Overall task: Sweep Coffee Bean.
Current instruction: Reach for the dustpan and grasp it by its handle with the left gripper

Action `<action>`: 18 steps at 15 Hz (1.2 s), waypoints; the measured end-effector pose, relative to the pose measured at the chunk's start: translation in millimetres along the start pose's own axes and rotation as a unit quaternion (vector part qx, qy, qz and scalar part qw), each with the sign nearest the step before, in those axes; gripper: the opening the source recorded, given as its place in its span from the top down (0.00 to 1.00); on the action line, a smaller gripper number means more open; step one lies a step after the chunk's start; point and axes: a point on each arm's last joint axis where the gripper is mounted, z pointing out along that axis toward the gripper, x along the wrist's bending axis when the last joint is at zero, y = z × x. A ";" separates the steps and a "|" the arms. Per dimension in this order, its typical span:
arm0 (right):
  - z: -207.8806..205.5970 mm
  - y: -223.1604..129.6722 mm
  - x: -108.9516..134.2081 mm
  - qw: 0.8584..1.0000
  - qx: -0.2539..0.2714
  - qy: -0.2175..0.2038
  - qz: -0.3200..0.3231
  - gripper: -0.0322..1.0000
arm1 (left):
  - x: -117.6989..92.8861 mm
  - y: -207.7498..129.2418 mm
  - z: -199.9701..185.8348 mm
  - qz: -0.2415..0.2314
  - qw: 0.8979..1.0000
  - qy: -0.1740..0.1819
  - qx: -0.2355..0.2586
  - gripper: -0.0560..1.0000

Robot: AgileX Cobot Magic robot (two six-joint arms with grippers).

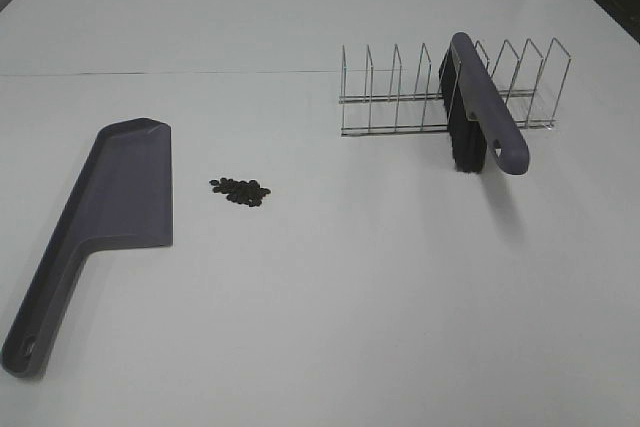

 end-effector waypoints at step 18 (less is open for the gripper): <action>0.9 -0.7 -0.1 1.000 0.002 0.000 0.014 0.23 | 0.0 0.0 0.0 0.000 1.000 0.000 0.000 0.05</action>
